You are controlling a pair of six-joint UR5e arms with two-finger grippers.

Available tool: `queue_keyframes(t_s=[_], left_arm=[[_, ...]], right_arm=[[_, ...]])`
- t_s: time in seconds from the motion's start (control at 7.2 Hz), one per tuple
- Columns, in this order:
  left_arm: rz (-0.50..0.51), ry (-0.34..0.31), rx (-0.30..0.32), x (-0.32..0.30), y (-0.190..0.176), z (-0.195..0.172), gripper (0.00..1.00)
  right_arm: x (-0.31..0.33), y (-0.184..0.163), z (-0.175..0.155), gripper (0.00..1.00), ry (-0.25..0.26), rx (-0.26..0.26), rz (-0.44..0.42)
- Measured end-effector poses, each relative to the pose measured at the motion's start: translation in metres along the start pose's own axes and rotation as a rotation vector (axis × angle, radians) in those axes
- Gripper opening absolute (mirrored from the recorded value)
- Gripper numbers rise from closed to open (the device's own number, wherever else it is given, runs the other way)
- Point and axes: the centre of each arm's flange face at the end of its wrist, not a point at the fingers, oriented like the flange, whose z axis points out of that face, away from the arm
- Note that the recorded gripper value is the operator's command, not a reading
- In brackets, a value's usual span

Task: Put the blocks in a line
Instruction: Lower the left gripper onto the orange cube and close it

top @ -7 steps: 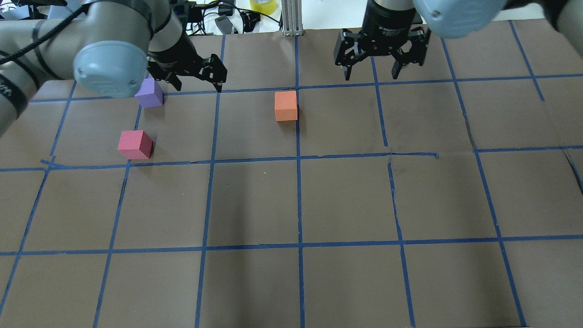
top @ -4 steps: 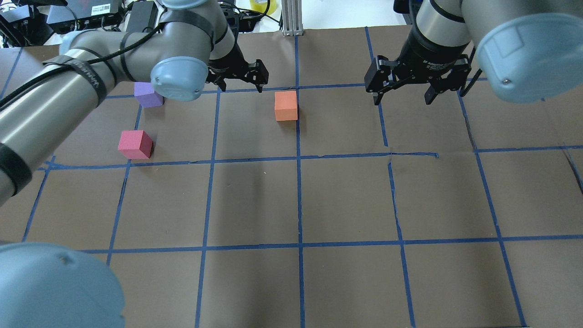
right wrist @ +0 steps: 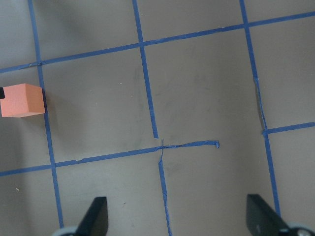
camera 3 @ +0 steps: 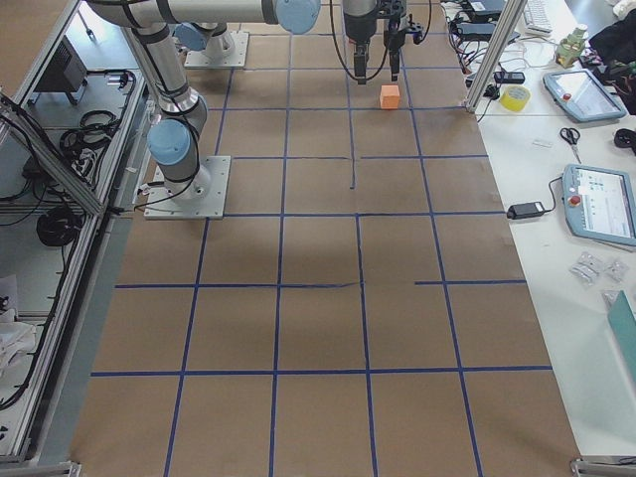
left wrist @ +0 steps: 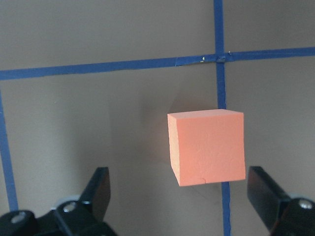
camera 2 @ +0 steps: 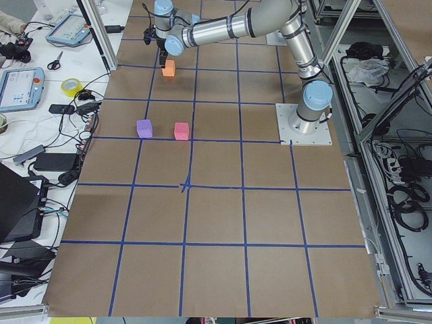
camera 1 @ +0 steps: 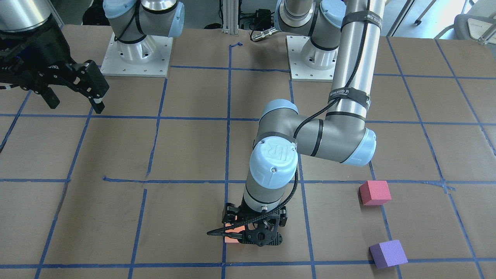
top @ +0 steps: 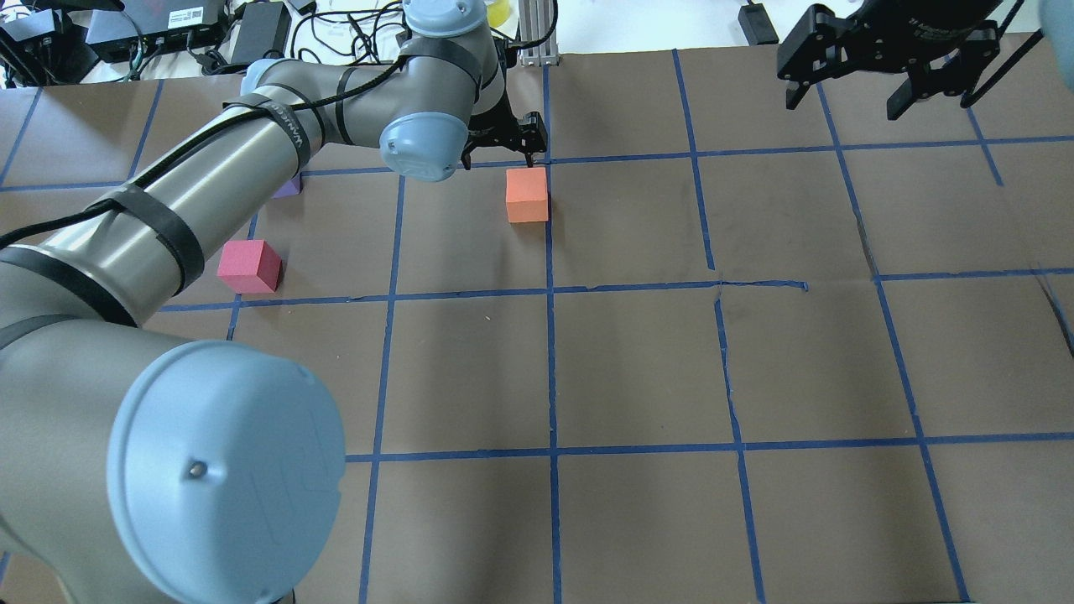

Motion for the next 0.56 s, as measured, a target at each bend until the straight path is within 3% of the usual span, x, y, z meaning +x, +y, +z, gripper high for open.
queue_keyframes(t_s=[0.56], left_arm=[[-0.059, -0.006, -0.014, 0.025, -0.001, 0.026, 1.0]], right_arm=[[-0.018, 0.007, 0.001, 1.0, 0.034, -0.008, -0.083]])
